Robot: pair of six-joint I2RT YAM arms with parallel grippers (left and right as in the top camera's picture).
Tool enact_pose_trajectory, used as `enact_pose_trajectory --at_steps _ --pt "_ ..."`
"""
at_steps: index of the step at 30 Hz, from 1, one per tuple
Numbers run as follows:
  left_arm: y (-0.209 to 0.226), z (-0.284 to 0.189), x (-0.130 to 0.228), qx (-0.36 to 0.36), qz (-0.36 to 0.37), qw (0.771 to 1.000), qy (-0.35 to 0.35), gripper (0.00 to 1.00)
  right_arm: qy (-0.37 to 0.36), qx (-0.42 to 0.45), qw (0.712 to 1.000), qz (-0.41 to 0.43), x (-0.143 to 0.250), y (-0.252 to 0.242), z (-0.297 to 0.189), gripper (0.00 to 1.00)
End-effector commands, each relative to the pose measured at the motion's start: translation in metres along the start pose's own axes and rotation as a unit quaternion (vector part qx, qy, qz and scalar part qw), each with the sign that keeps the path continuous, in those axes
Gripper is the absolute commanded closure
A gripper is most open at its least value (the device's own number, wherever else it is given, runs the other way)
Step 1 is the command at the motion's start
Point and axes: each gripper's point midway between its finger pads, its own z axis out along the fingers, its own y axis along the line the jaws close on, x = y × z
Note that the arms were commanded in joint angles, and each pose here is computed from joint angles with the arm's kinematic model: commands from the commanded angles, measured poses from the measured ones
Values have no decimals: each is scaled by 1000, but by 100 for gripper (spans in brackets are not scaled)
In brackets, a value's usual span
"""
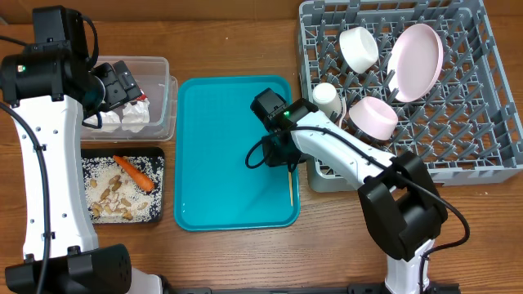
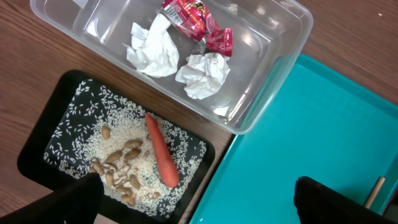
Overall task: Sort waste into correct bins and load items into the dishwasher
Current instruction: 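Lower the right gripper and close it on the wooden chopstick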
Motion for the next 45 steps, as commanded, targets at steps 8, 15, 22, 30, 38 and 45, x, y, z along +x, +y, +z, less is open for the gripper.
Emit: enact_pose_trajectory --at_steps 8,15,22,30,38,45 --pt "-1 -7 -3 2 9 1000 -12 0 -8 10 1000 8 -3 -4 1 60" --pt "-1 -7 -3 2 9 1000 -12 0 -3 13 1000 8 0 -5 1 59" --pt "-1 -7 -3 2 9 1000 -12 0 6 18 1000 8 2 -6 10 59" --pt "-1 -7 -3 2 9 1000 -12 0 28 43 999 6 6 -12 42 59" --pt "-1 -7 -3 2 9 1000 -12 0 30 45 999 6 7 -13 41 59" --pt "-1 -7 -3 2 9 1000 -12 0 30 45 999 6 6 -13 41 66"
